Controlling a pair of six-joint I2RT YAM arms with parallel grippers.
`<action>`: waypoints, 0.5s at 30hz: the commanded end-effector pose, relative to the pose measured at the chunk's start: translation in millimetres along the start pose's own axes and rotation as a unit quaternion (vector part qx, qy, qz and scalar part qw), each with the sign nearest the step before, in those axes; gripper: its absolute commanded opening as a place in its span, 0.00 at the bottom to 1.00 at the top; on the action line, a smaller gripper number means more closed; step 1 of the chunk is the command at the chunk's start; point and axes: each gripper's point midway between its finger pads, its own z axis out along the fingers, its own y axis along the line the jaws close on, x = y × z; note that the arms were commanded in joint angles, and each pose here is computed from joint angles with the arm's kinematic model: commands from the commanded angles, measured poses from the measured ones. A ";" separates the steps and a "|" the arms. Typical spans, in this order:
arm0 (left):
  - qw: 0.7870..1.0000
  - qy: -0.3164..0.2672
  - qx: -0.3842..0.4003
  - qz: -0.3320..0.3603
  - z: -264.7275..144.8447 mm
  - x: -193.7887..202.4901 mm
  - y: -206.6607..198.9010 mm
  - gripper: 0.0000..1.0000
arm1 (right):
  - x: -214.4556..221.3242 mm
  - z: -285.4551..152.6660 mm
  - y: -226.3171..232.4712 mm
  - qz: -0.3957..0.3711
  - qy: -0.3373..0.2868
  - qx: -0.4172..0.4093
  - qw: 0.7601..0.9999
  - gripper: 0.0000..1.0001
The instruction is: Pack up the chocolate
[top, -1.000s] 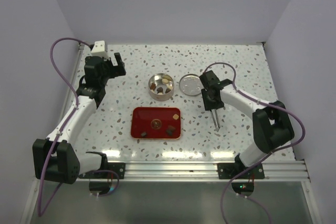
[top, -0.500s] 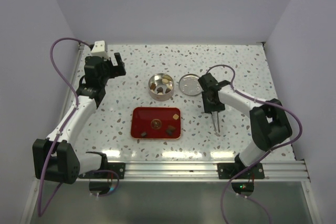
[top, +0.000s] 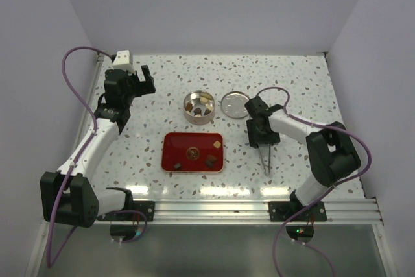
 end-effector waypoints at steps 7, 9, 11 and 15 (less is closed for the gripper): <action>0.999 -0.031 0.011 -0.007 -4.7 -26.8 -8.9 1.00 | -11.8 -17.0 4.7 0.017 -0.027 -0.017 0.999 0.99; 0.999 -0.031 0.010 -0.005 -4.7 -26.5 -8.5 1.00 | -18.6 -25.1 1.9 0.020 -0.038 -0.015 0.999 0.99; 0.999 -0.033 0.008 -0.006 -5.7 -28.8 -8.0 1.00 | -20.1 -36.6 -2.1 0.018 -0.044 -0.014 0.999 0.99; 0.999 -0.037 -0.004 -0.006 -6.0 -29.2 -3.6 1.00 | -37.7 -66.6 -15.0 0.019 -0.080 -0.001 0.997 0.99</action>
